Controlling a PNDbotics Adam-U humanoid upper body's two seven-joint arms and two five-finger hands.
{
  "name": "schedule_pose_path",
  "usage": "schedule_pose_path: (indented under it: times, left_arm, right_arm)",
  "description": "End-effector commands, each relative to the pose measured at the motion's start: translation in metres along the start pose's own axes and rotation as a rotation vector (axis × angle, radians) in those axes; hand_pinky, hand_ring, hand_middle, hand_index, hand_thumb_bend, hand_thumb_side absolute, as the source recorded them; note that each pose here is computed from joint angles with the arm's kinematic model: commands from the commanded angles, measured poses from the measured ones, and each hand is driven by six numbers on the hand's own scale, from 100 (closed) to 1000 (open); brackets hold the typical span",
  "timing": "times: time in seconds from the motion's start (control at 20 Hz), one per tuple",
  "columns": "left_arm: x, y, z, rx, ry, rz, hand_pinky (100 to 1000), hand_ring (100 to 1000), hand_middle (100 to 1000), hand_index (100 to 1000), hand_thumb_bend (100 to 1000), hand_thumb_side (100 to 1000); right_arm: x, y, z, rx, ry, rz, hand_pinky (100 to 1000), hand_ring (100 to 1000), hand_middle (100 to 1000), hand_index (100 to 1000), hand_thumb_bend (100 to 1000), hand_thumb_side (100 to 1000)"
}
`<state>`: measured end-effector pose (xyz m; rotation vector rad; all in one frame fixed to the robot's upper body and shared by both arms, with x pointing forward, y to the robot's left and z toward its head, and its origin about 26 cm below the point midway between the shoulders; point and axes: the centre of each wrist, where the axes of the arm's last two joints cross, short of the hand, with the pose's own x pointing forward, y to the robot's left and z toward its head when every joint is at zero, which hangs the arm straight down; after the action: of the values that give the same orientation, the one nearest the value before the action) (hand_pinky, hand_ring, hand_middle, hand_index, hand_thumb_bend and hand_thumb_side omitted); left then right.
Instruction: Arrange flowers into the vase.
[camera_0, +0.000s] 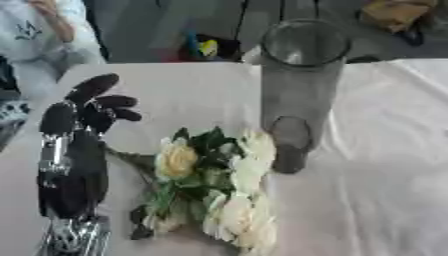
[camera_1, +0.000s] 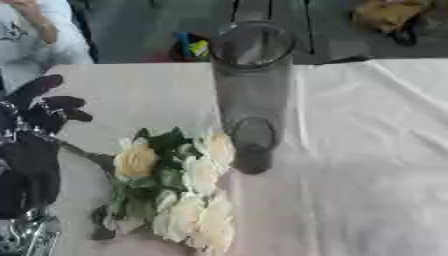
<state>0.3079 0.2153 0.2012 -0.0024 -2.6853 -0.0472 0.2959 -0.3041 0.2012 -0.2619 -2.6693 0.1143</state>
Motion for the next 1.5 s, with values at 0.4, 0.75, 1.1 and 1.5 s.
schedule_pose_path:
  times: [0.4, 0.75, 1.1, 1.5]
  left_arm:
    - [0.004, 0.005, -0.004, -0.012, -0.023, -0.018, 545, 631, 729, 757, 106, 1000]
    - [0.005, 0.011, -0.004, -0.047, -0.032, -0.053, 550, 646, 749, 775, 100, 1000]
    - [0.01, 0.039, -0.012, -0.188, -0.077, -0.233, 596, 720, 801, 838, 100, 1000]
    - [0.022, 0.08, -0.021, -0.414, -0.068, -0.593, 660, 778, 845, 904, 100, 901]
  right_arm:
    - [0.006, -0.003, -0.006, 0.007, -0.028, 0.003, 631, 484, 445, 675, 100, 982]
    - [0.006, -0.003, -0.006, 0.011, -0.029, 0.005, 631, 484, 445, 675, 100, 982]
    - [0.006, -0.003, -0.006, 0.018, -0.033, 0.007, 630, 484, 444, 675, 100, 982]
    - [0.006, -0.005, -0.007, 0.023, -0.04, 0.007, 628, 484, 445, 675, 100, 981]
